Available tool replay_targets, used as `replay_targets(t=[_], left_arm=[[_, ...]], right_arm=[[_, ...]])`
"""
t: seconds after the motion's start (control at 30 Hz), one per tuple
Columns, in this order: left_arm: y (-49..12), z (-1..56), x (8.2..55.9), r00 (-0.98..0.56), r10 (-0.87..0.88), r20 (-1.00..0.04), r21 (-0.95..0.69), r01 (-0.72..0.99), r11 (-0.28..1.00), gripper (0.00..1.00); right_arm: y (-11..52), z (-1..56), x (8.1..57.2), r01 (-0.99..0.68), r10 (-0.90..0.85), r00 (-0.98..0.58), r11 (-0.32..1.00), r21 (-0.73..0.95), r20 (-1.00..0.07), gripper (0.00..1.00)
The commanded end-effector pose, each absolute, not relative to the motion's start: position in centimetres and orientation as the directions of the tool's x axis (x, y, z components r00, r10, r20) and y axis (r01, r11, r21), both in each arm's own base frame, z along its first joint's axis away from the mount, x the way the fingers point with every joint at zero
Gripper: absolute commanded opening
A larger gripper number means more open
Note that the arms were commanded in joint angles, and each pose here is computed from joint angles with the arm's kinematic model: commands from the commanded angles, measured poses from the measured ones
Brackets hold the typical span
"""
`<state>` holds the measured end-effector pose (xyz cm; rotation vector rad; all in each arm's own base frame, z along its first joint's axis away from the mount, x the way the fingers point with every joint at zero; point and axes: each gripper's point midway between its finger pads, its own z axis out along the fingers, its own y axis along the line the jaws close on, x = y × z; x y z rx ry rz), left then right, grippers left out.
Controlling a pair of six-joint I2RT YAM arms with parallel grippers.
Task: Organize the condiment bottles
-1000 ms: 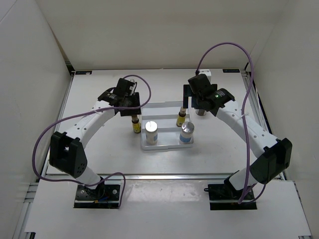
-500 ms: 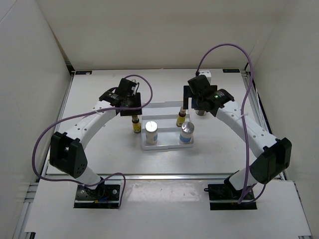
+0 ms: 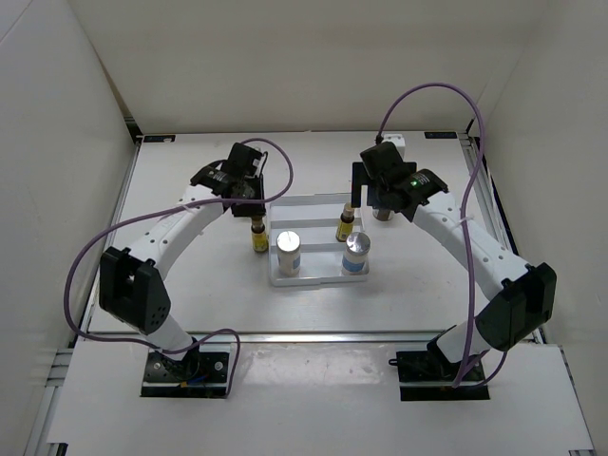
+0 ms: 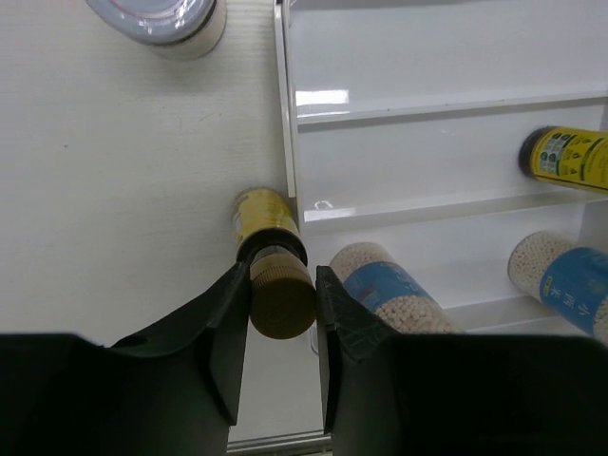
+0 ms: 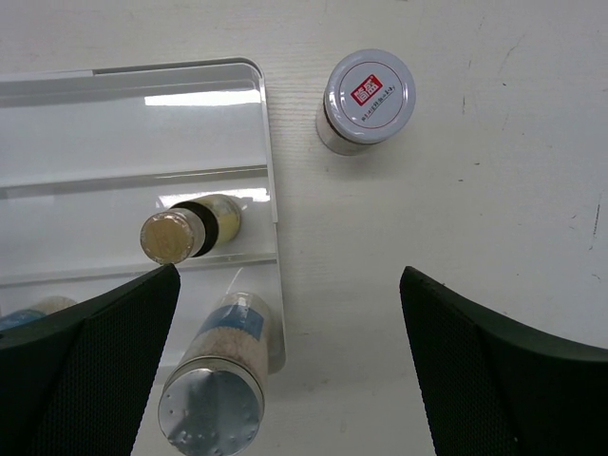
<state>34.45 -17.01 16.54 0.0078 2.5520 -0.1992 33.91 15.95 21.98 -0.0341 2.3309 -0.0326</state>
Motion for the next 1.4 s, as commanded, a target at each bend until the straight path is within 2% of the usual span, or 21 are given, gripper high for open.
replay_targets(t=[0.0,0.2,0.33,0.57,1.07,1.13,1.17,1.23,1.27,1.33,1.37], left_arm=[[-17.6,22.2,35.9,-0.759,-0.054,-0.649,-0.172,0.078,0.982,0.18],[-18.5,26.0,36.5,-0.720,-0.051,-0.692,-0.183,0.106,0.977,0.14],[-19.4,26.5,36.8,-0.717,-0.057,-0.695,-0.202,0.118,0.972,0.14],[-21.2,23.5,37.7,-0.767,-0.055,-0.639,-0.206,0.102,0.973,0.12],[-22.8,20.6,37.6,-0.792,-0.088,-0.605,-0.246,0.080,0.966,0.12],[-22.8,20.2,37.6,-0.795,-0.096,-0.600,-0.249,0.072,0.966,0.16],[-22.8,19.7,37.5,-0.799,-0.093,-0.595,-0.246,0.070,0.967,0.25],[-22.6,18.6,37.2,-0.809,-0.087,-0.581,-0.236,0.066,0.969,0.35],[-22.7,18.3,37.3,-0.808,-0.088,-0.583,-0.238,0.066,0.969,0.50],[-22.5,17.9,37.3,-0.807,-0.087,-0.584,-0.228,0.060,0.972,0.62],[-22.3,17.9,37.4,-0.804,-0.088,-0.587,-0.222,0.055,0.973,0.73]], right_arm=[[15.2,22.9,33.8,0.013,-0.014,-0.667,0.999,-0.030,-0.745,1.00],[15.2,22.9,33.8,0.019,-0.004,-0.667,1.000,-0.023,-0.745,1.00],[15.2,22.9,33.8,0.019,-0.004,-0.667,1.000,-0.023,-0.745,1.00],[14.9,22.6,33.9,0.028,-0.002,-0.673,0.999,-0.028,-0.740,1.00],[13.3,22.1,33.6,0.052,0.011,-0.681,0.998,-0.034,-0.733,1.00],[13.3,22.1,33.6,0.052,0.011,-0.681,0.998,-0.034,-0.733,1.00],[12.8,21.8,33.6,0.063,0.015,-0.686,0.997,-0.039,-0.727,1.00],[12.7,21.7,33.4,0.063,0.011,-0.692,0.997,-0.044,-0.722,1.00],[12.3,21.7,33.6,0.075,0.020,-0.692,0.996,-0.044,-0.722,1.00],[11.8,21.2,33.9,0.083,0.023,-0.703,0.995,-0.050,-0.711,1.00],[11.1,20.9,34.2,0.092,0.025,-0.712,0.994,-0.057,-0.702,1.00]])
